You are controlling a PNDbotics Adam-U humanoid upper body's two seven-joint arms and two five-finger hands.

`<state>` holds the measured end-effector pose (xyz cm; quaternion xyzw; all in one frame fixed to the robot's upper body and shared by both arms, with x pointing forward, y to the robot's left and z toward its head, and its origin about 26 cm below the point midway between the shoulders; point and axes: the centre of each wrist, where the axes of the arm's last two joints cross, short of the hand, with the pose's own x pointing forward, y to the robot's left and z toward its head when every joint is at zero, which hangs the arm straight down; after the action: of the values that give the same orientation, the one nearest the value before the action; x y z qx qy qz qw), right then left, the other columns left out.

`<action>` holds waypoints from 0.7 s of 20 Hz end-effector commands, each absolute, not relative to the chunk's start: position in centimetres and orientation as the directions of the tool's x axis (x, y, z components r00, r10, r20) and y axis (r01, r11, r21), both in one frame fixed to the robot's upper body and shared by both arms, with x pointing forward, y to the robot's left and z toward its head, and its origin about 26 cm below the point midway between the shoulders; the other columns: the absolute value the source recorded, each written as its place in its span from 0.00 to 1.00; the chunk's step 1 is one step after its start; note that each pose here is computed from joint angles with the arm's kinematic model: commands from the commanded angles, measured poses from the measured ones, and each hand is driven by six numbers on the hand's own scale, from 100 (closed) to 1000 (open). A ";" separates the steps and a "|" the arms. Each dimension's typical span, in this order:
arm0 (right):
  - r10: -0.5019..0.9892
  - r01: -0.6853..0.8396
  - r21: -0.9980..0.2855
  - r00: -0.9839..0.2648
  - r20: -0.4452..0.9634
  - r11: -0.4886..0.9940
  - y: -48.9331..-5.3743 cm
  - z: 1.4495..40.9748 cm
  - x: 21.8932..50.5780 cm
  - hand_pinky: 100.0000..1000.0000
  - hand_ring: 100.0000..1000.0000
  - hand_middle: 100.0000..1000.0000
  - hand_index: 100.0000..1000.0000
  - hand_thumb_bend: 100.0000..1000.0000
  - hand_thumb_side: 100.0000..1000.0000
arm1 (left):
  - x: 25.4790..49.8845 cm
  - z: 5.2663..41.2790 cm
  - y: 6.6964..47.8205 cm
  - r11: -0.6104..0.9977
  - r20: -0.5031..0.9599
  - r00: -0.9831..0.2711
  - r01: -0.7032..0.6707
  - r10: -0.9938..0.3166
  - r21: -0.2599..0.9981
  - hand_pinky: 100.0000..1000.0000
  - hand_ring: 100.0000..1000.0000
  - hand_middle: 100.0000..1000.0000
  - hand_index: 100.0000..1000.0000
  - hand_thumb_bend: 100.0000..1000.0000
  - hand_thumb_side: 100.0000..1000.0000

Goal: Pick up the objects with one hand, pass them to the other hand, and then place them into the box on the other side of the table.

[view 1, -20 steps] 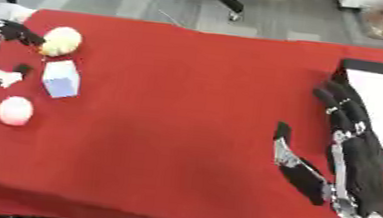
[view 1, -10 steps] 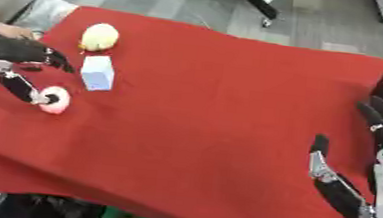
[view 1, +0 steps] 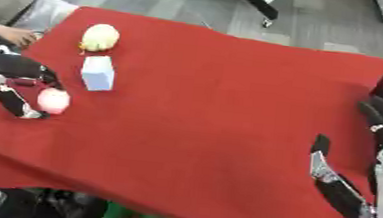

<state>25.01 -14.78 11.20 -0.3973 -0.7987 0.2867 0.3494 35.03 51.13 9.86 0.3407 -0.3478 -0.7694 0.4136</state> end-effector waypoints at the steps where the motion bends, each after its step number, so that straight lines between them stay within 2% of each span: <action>1: 0.837 0.458 -0.724 -0.449 0.312 0.516 -15.1 11.9 25.0 0.64 1.00 0.89 0.89 0.09 0.44 | 34.8 11.4 52.2 -0.421 -0.281 -0.389 0.343 -0.878 0.840 0.73 0.57 0.55 0.75 0.26 0.31; 6: 0.837 0.459 -0.723 -0.448 0.313 0.516 -15.1 11.9 25.0 0.64 1.00 0.89 0.89 0.08 0.44 | 34.7 11.4 52.3 -0.379 -0.283 -0.372 0.217 -0.884 0.899 0.62 0.42 0.37 0.56 0.17 0.25; 11: 0.837 0.458 -0.723 -0.448 0.315 0.518 -15.1 11.9 25.0 0.64 1.00 0.89 0.89 0.08 0.45 | 34.6 11.6 52.4 -0.338 -0.274 -0.365 0.124 -0.890 0.933 0.61 0.37 0.30 0.47 0.13 0.22; 14: 0.836 0.459 -0.722 -0.448 0.315 0.518 -15.1 11.9 25.0 0.64 1.00 0.89 0.89 0.08 0.45 | 34.7 11.9 52.3 -0.296 -0.249 -0.376 0.072 -0.892 0.952 0.60 0.36 0.29 0.45 0.03 0.19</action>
<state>25.01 -14.78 11.19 -0.3975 -0.7988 0.2862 0.3492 34.72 51.53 9.96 0.4112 -0.4665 -0.6909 0.3687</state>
